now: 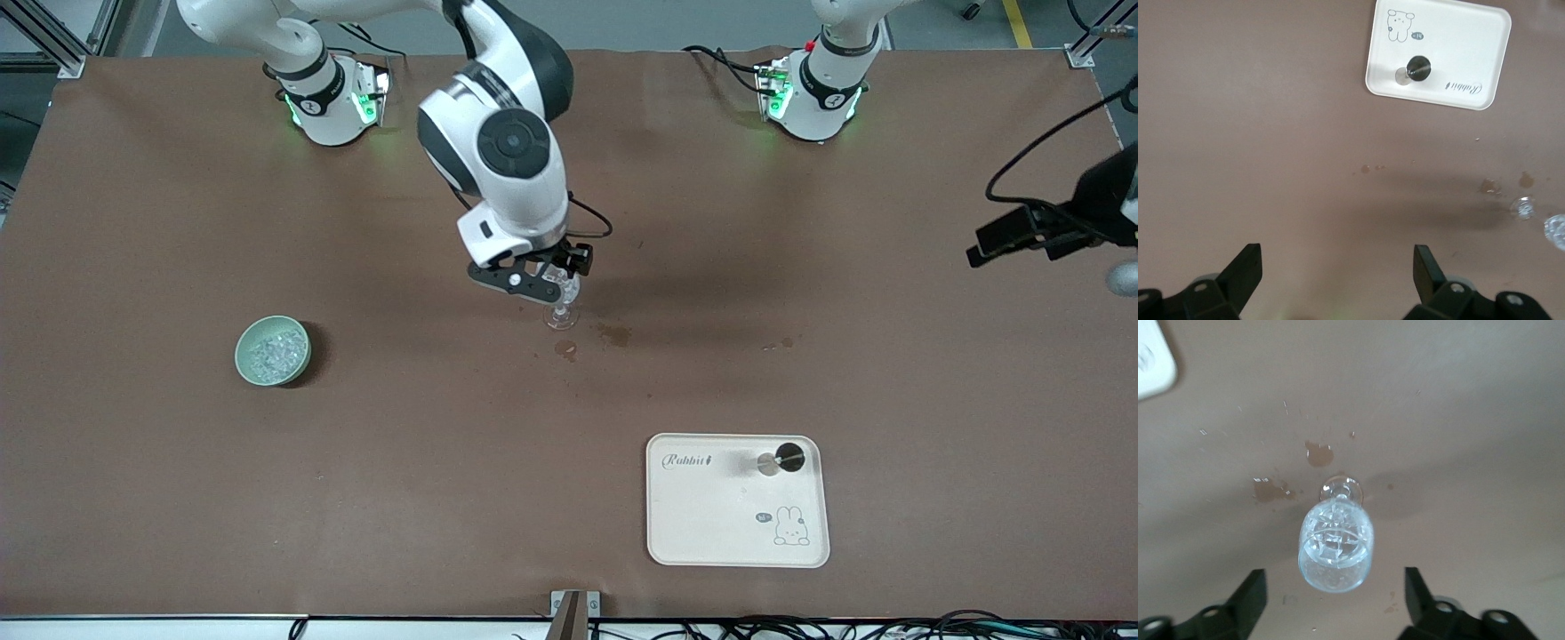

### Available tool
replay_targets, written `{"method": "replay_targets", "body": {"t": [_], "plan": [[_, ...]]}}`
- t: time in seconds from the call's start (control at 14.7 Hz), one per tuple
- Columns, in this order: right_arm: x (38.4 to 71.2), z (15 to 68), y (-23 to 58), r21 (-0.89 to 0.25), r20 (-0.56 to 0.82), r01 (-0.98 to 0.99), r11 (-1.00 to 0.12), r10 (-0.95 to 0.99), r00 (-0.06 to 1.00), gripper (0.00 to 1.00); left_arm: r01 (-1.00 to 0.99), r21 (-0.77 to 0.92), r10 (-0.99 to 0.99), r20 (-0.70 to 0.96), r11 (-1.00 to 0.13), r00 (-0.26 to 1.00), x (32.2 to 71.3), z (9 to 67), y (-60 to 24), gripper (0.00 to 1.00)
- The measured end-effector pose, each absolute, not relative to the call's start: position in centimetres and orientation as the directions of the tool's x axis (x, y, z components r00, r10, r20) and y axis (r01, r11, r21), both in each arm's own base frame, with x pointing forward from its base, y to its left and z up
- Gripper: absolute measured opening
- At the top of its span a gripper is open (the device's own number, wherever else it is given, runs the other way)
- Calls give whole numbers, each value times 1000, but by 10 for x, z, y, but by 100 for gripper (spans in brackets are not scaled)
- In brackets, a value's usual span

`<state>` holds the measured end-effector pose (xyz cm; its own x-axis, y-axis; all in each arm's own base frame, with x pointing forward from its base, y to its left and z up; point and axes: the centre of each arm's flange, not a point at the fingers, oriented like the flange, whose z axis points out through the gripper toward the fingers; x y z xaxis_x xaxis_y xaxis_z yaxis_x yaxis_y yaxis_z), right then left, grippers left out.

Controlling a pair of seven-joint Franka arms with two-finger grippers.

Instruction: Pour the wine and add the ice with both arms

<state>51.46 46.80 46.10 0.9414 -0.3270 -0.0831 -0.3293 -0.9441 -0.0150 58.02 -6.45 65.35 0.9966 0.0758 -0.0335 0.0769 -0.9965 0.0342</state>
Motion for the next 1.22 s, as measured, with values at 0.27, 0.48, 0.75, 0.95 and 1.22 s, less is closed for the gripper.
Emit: {"method": "replay_targets", "body": {"t": [0.27, 0.48, 0.75, 0.95, 1.22], "plan": [[543, 580, 372, -74, 92, -415, -907, -421, 902, 100, 32, -37, 33, -27, -999, 999, 556, 647, -101, 100], [564, 636, 271, -70, 151, -432, -899, -438, 886, 100, 23, -46, 24, -20, -999, 1000, 550, 638, -97, 100], [578, 664, 124, 20, 108, -361, -932, -357, 928, 100, 47, -24, 47, -2, -999, 999, 536, 633, -86, 100], [575, 673, 38, 30, 62, -303, -952, -301, 952, 100, 51, -26, 51, 4, -998, 999, 526, 637, -84, 100], [563, 665, -28, 8, -46, -264, -965, -264, 964, 100, 49, -26, 49, 8, -998, 999, 526, 637, -85, 100]]}}
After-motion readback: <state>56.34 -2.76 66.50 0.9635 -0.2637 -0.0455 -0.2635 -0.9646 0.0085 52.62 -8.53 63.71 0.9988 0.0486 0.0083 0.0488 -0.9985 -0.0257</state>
